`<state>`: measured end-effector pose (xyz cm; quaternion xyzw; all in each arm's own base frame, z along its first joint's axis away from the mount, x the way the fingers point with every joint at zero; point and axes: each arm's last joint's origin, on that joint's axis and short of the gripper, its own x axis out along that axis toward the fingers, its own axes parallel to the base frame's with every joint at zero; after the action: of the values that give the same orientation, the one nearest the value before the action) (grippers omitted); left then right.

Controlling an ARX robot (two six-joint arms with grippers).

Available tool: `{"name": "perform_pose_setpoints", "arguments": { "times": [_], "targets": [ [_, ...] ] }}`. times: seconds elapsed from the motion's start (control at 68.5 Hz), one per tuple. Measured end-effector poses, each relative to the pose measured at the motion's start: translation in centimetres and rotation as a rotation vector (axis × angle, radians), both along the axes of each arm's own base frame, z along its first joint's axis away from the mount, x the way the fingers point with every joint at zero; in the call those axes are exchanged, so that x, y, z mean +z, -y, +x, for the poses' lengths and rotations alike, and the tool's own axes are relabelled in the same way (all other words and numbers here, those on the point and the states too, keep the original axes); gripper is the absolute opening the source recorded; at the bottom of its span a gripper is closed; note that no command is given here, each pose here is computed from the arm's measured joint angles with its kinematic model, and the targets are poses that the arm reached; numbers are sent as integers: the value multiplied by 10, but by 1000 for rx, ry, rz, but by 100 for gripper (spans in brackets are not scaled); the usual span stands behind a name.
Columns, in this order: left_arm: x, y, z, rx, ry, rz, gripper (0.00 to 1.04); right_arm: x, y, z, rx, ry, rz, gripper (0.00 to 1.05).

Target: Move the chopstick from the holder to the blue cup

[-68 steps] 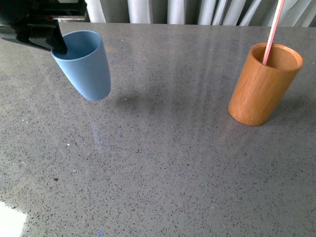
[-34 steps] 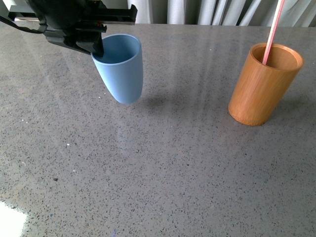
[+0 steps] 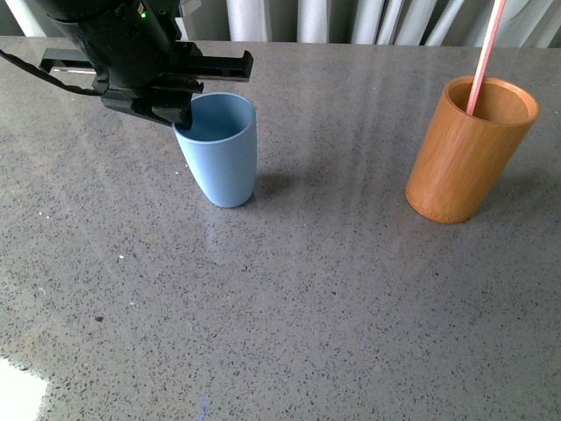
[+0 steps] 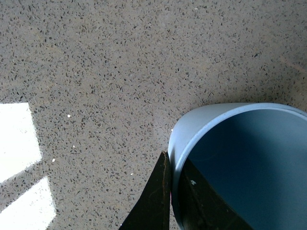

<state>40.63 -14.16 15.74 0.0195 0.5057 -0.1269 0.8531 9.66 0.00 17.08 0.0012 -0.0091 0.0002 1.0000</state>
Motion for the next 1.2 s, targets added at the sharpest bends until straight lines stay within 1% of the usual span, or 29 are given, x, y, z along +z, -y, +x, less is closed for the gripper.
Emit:
{"name": "perform_pose_setpoints", "arguments": {
  "times": [0.204,0.263,0.277,0.336,0.394,0.453,0.511,0.613,0.628,0.686,0.745,0.818,0.847,0.905,1.007,1.197],
  "targets": [
    [0,1,0,0,5,-2,3,0,0,0,0,0,0,96],
    [0,1,1,-1,6,-9,11,0,0,0,0,0,0,96],
    [0,1,1,-3,5,-12,14,0,0,0,0,0,0,96],
    [0,1,1,-2,7,-13,22,0,0,0,0,0,0,96],
    [0,1,1,-2,9,-13,32,0,0,0,0,0,0,96],
    [0,1,1,-3,9,-16,39,0,0,0,0,0,0,96],
    [1,1,1,-3,9,-17,50,0,0,0,0,0,0,96],
    [3,0,1,-1,15,-22,64,0,0,0,0,0,0,96],
    [5,-1,1,0,20,-23,68,0,0,0,0,0,0,96],
    [9,-2,1,3,32,-27,75,0,0,0,0,0,0,96],
    [19,-5,1,9,63,-39,85,0,0,0,0,0,0,96],
    [32,-9,-1,17,102,-46,96,0,0,0,0,0,0,96],
    [36,-11,-2,17,114,-54,98,0,0,0,0,0,0,96],
    [49,-17,-7,27,151,-66,95,0,0,0,0,0,0,96],
    [66,-29,-14,50,207,-86,96,0,0,0,0,0,0,96],
    [84,-59,-26,156,382,-74,96,0,0,0,0,0,0,96]
  ]
}}
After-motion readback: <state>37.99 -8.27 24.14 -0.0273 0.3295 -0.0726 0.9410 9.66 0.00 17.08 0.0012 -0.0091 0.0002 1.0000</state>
